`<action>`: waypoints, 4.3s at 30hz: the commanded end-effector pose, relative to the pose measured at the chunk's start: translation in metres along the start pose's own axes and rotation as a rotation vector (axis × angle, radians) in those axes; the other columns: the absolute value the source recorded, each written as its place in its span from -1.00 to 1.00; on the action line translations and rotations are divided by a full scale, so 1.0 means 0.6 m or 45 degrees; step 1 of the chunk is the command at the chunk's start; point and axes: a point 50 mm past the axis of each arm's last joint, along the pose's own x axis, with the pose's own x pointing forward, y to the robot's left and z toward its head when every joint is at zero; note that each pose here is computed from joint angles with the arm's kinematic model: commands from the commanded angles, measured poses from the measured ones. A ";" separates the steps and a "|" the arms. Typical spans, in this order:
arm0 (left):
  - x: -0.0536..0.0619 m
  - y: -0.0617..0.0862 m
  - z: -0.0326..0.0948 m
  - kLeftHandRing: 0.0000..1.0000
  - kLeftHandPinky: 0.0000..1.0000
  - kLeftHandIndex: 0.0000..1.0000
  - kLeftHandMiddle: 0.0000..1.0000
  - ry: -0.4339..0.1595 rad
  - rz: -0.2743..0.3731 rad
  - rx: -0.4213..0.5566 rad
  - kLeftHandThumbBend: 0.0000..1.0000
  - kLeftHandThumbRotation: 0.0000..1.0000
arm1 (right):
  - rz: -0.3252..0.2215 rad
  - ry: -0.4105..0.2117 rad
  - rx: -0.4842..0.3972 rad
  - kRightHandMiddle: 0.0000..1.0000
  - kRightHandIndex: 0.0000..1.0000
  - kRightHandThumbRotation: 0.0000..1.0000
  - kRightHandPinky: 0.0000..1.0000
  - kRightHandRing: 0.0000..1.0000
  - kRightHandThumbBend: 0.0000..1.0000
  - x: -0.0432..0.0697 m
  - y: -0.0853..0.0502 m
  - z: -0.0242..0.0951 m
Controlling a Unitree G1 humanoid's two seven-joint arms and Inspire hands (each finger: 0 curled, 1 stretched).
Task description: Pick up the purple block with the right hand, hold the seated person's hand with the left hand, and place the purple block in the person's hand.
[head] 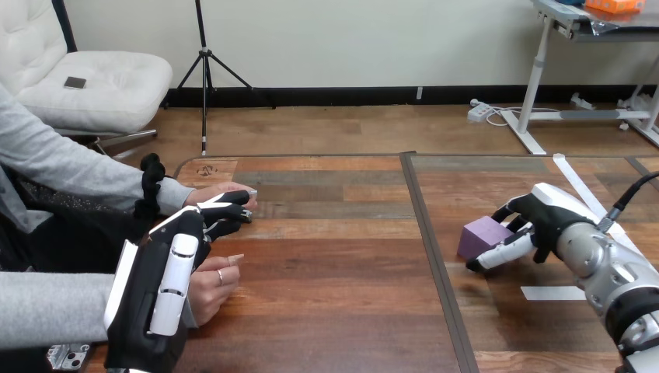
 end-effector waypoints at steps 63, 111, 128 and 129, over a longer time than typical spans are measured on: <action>0.026 0.010 0.025 0.65 0.47 0.15 0.54 -0.123 0.000 0.035 -0.08 1.00 | -0.185 -0.232 0.060 -0.05 -0.09 -1.00 -0.28 -0.14 0.54 -0.002 0.007 0.039; 0.024 0.015 0.024 0.62 0.42 0.15 0.53 -0.102 -0.022 0.078 -0.08 1.00 | -0.241 -0.321 0.069 -0.07 -0.09 -1.00 -0.26 -0.15 0.59 -0.007 -0.017 0.043; 0.030 0.051 0.044 0.59 0.35 0.26 0.56 -0.090 -0.096 0.387 0.20 0.77 | -0.258 -0.443 0.087 -0.06 -0.08 -1.00 -0.23 -0.13 0.53 -0.015 -0.029 0.049; 0.030 0.052 0.045 0.58 0.35 0.27 0.56 -0.093 -0.093 0.395 0.20 0.75 | -0.258 -0.450 0.086 -0.06 -0.08 -1.00 -0.23 -0.13 0.53 -0.015 -0.030 0.049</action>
